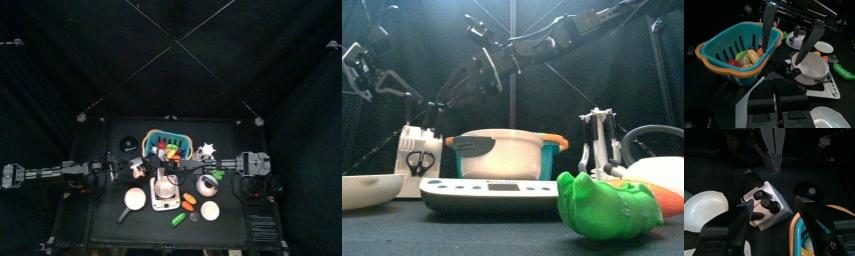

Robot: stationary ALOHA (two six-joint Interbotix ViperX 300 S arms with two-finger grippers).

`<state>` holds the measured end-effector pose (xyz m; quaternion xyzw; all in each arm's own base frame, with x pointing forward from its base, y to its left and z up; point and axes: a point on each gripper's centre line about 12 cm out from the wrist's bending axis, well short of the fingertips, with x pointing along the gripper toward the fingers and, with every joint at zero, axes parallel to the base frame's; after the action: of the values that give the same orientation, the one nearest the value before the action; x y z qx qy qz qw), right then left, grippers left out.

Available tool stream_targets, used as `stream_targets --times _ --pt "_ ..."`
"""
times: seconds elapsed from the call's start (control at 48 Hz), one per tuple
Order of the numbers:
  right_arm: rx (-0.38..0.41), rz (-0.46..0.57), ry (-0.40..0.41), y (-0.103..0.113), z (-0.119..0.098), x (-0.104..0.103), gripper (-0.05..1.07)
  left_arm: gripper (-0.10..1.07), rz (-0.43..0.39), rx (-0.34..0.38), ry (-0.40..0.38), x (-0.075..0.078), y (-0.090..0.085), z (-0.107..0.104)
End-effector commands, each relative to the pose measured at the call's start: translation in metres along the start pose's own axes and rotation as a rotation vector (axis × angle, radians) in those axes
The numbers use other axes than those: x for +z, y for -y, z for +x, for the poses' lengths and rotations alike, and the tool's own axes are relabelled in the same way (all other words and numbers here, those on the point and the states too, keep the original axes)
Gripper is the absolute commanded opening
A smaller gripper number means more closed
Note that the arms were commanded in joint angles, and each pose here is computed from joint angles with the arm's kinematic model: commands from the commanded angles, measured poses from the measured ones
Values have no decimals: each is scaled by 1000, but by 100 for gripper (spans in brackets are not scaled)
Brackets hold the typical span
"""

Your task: Grab sharpener handle

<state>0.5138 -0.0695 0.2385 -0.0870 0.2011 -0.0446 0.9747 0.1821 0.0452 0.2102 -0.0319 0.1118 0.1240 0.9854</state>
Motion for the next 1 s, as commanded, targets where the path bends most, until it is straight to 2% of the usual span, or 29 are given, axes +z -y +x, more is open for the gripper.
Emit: stream_targets --times 0.0,0.188,0.479,0.646,0.979 --pt "-8 0 48 4 -4 18 96 12 -4 -2 1 4 1 4" --pt "-5 0 35 2 0 12 94 12 -2 -8 -34 0 2 10" --pt "-6 5 27 3 3 9 80 12 7 -51 -59 -4 11 12" --pt "-5 5 24 2 4 7 75 12 -17 -49 -64 -5 11 11" --pt "-8 6 25 4 9 8 74 12 -37 -42 -80 -7 10 11"
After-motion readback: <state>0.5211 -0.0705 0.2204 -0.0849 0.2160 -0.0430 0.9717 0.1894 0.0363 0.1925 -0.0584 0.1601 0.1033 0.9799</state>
